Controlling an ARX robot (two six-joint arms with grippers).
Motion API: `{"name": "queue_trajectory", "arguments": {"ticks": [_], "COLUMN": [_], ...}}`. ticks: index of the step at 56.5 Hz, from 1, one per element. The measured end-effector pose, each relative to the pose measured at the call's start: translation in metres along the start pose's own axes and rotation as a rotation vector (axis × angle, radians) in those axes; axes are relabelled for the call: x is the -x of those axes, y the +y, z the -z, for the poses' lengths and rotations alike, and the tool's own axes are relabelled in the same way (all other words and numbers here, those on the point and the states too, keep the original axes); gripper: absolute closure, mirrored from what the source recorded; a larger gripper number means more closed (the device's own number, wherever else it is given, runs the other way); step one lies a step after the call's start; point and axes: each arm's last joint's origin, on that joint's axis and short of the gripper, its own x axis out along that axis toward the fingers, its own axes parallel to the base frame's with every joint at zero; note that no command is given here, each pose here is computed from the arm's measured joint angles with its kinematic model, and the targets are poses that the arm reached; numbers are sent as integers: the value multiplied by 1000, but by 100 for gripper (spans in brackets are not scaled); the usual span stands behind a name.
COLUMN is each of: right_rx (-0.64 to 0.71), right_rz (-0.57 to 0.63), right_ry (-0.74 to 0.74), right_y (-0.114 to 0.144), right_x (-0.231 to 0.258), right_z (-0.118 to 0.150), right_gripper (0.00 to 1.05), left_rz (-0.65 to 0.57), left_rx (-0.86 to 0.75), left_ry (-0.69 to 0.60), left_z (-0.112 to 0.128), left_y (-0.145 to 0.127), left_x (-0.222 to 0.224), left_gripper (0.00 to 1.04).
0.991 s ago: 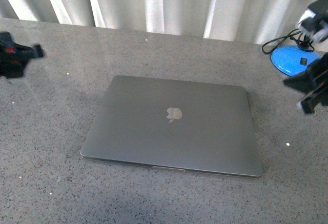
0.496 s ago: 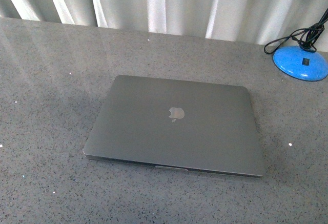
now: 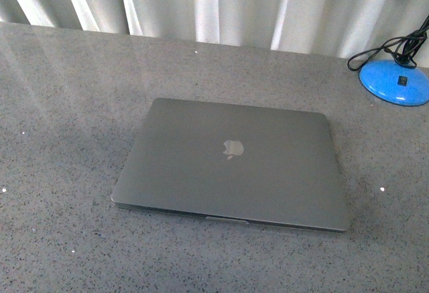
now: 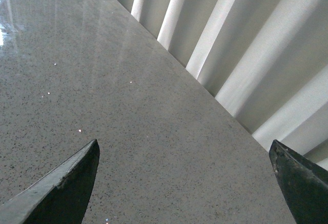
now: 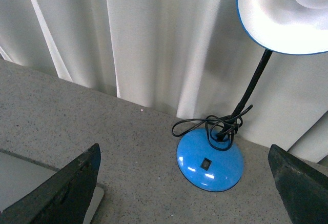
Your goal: Close laptop
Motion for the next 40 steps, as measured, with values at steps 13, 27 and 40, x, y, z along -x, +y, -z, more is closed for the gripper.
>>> {"name": "queue_trajectory", "arguments": {"ticks": [13, 27, 40], "right_rx": [-26, -107, -118], "right_rz": [86, 181, 171], "right_ry": [-56, -227, -226], "right_y": [1, 26, 44], "right_x": [1, 41, 72], "right_z": [3, 28, 47], "right_gripper": [16, 58, 103], "left_rz": [605, 667, 667], "left_rx": [-272, -371, -386], "left_ry": [34, 3, 1], "left_z": [14, 18, 20], "left_y": [4, 6, 12], "left_x": [25, 68, 96], "left_gripper": [37, 79, 101]}}
